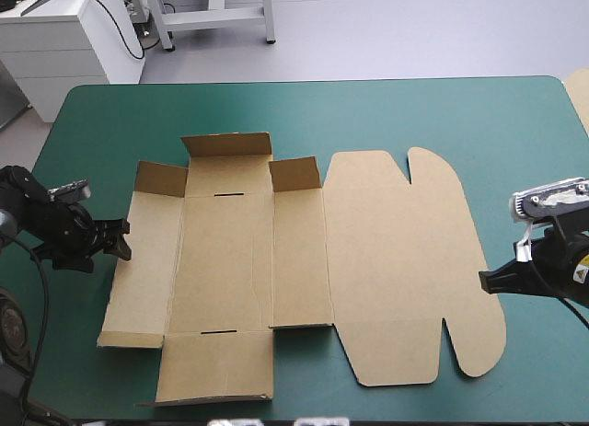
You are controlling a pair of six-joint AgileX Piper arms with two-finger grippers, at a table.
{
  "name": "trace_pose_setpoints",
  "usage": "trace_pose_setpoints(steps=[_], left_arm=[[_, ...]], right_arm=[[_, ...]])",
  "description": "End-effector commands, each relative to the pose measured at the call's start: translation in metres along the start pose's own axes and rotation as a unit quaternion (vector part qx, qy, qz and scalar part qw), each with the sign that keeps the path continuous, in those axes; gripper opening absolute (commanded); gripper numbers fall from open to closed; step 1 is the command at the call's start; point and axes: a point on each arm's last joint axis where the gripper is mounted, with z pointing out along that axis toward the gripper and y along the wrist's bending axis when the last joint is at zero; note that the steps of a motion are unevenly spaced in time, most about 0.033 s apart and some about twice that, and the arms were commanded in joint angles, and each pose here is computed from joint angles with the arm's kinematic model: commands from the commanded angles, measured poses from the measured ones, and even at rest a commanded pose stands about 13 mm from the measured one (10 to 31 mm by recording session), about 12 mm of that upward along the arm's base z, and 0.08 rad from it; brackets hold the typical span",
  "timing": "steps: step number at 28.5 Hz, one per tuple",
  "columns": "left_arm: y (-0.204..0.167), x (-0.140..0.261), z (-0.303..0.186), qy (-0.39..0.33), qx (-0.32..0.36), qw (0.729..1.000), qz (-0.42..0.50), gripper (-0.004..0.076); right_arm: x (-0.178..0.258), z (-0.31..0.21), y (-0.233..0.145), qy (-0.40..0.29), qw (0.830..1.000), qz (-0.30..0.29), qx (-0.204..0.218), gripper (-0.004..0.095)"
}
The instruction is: Fold the box
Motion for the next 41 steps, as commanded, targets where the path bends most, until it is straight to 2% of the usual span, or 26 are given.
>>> trace_pose_setpoints(steps=[1,12,17,24,26,31,33,38,41], left_arm=[[-0.015,0.006,-0.018,0.0,0.048,0.998,-0.035,0.0548],[-0.024,0.025,0.012,0.047,0.13,0.987,-0.078,0.0547],[-0.041,0.026,0.018,0.044,0.182,0.981,-0.041,0.0547],[-0.061,0.028,0.023,0.056,0.188,0.981,0.007,0.0533],[-0.061,0.027,0.022,0.054,0.183,0.982,0.011,0.046],[-0.06,0.025,0.018,0.048,0.172,0.984,0.017,0.0092],[-0.06,0.025,0.017,0.047,0.172,0.984,0.02,-0.0004],[-0.055,0.029,0.016,0.052,0.137,0.989,0.036,-0.0008],[-0.058,0.026,0.005,0.031,0.132,0.989,0.059,-0.0008]], right_arm=[[-0.003,-0.007,-0.002,-0.017,1.0,0.002,0.006,-0.0021],[-0.003,-0.007,-0.002,-0.017,1.0,0.002,0.007,-0.0021],[-0.003,-0.007,-0.002,-0.017,1.0,0.001,0.009,-0.0021],[-0.003,-0.007,-0.003,-0.017,1.0,0.0,0.011,-0.0021],[-0.003,-0.007,-0.003,-0.017,1.0,0.0,0.011,-0.0021],[-0.003,-0.007,-0.003,-0.017,1.0,0.0,0.011,-0.0021],[-0.003,-0.007,-0.003,-0.017,1.0,0.0,0.011,-0.0021],[-0.003,-0.007,-0.003,-0.017,1.0,-0.001,0.011,-0.0021],[-0.003,-0.007,-0.003,-0.017,1.0,-0.001,0.011,-0.0021]])
